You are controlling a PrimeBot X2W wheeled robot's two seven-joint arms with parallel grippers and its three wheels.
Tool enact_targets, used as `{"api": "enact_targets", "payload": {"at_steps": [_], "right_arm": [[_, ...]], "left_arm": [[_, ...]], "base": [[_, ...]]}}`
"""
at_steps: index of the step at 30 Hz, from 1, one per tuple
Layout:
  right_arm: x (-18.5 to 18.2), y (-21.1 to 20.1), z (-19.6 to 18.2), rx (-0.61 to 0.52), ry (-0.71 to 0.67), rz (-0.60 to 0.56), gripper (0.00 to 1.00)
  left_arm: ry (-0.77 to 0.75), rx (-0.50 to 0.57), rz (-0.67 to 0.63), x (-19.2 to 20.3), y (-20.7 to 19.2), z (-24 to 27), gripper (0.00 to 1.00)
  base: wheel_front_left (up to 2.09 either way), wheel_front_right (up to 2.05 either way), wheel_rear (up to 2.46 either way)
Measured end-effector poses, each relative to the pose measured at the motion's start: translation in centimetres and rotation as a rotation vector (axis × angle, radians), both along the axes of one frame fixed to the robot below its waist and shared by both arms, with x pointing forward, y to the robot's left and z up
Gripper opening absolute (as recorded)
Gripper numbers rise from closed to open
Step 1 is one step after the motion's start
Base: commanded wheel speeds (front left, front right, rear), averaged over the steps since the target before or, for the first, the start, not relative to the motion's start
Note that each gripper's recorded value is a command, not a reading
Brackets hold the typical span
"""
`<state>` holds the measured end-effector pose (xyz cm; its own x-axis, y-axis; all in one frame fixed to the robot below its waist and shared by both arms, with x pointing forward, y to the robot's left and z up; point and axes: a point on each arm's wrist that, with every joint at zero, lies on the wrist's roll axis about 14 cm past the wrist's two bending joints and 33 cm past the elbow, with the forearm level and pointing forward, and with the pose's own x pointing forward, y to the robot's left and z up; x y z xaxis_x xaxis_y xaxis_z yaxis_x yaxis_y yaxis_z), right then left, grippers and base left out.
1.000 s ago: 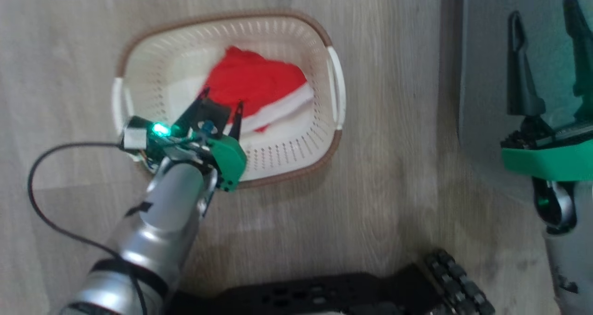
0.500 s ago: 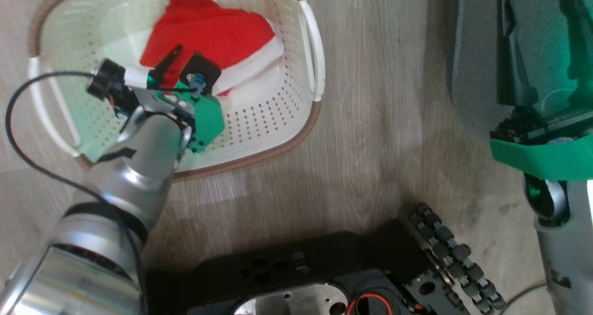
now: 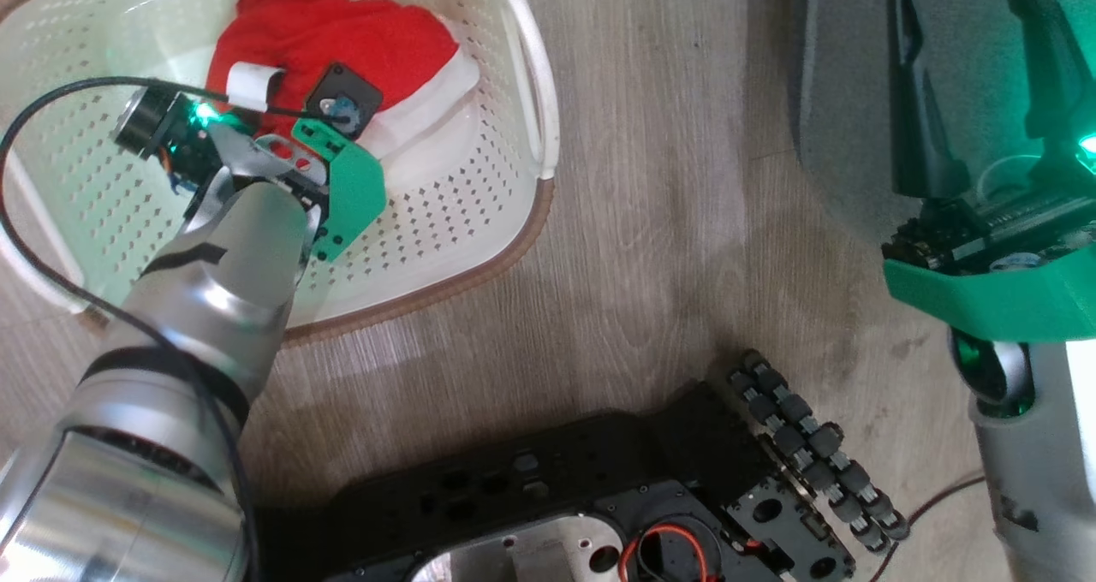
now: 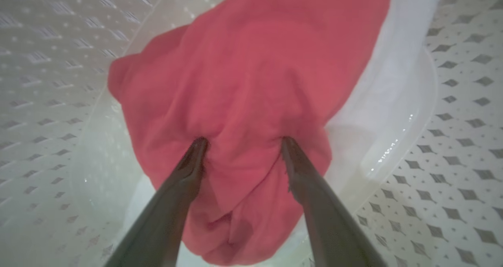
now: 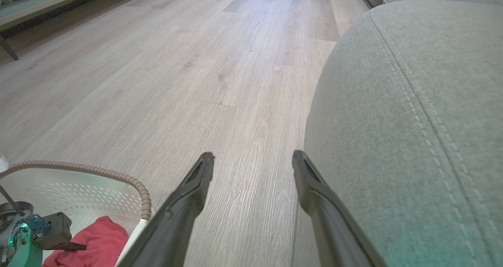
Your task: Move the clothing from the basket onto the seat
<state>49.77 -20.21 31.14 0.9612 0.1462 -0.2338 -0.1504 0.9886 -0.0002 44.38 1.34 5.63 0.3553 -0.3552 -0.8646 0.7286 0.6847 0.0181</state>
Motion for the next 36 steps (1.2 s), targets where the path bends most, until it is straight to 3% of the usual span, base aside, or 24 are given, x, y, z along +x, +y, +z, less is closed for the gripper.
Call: {"api": "enact_targets", "payload": {"at_steps": [9,10,11,12,26,36], "right_arm": [[-0.2,-0.1,-0.1,0.001,0.007,-0.011,1.0],[-0.2,0.0,0.0,0.001,0.006,-0.01,1.0],[-0.2,0.0,0.0,0.001,0.006,-0.011,1.0],[-0.2,0.0,0.0,0.002,0.006,-0.011,1.0],[1.8,-0.6,1.9,-0.005,-0.066,-0.022,1.0],[2.4,-0.5,7.7,0.007,-0.177,-0.025,1.0]], "left_arm": [[0.05,0.05,-0.004,-0.7,1.0,-1.1,1.0],[0.065,0.054,-0.003,-1.0,1.1,-1.2,0.74],[0.076,0.056,0.003,-1.2,1.2,-1.2,0.17],[0.082,0.055,0.016,-1.2,1.3,-1.2,0.0],[0.013,-0.009,0.105,0.7,1.5,0.8,0.0],[-0.074,-0.099,0.241,0.5,2.1,7.2,0.0]], "base": [[0.0,0.0,0.0],[0.0,0.0,0.0],[0.0,0.0,0.0],[0.0,0.0,0.0],[0.0,0.0,0.0],[0.0,0.0,0.0]]}}
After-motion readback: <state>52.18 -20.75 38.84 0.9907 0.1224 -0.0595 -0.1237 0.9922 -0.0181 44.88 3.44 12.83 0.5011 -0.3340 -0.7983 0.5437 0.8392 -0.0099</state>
